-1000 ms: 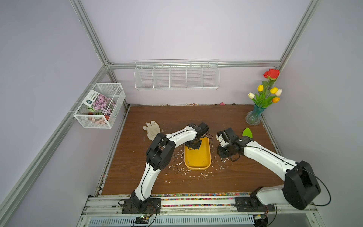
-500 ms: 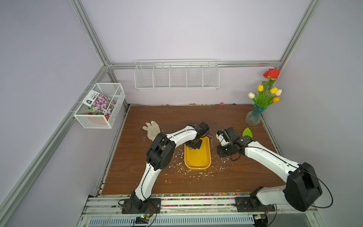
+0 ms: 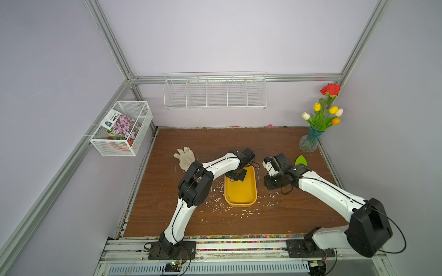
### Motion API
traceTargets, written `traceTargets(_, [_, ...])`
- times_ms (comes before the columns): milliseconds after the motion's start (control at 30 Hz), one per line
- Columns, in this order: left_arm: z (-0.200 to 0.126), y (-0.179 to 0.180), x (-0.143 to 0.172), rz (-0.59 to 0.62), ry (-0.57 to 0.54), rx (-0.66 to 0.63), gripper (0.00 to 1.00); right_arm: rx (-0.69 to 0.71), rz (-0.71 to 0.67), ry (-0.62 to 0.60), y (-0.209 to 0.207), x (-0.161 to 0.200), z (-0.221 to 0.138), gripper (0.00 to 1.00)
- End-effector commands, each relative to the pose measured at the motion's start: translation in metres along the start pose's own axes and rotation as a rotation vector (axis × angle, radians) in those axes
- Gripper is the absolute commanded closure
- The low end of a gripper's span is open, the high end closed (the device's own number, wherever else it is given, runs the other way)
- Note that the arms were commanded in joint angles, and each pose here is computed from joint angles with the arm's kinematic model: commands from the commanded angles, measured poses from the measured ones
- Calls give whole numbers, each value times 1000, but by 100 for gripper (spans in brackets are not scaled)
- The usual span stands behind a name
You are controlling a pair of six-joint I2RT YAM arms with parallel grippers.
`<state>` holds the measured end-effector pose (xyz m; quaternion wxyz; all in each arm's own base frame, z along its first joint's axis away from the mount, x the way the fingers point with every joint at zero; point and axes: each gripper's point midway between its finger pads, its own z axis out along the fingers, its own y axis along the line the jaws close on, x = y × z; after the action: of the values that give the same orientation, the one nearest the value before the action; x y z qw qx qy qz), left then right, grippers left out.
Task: Take out the screws from the storage box
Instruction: Pick up the screw from the storage box, then place the screw at the center of the board.
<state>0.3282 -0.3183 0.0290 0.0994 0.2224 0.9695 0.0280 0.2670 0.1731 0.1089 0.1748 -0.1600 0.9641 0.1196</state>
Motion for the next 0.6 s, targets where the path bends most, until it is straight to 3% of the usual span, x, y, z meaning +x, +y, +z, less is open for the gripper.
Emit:
traceTargets(0, [-53,-1,-14,-30,-92,57,100,-85,-38,-53,17,-17,-14,73])
traceTargets(100, [-87,4,-20,-63,-148,102,100,-126,-33,-79,26,-28,-18,73])
traceTargets(233, [-108,13,-15,-95,-158,136,100,-157,-37,-98,34,-40,-14,73])
traceTargets(567, [-119,73,18,-313,-186,242,100,-220,-181,-33,87,-72,29,67])
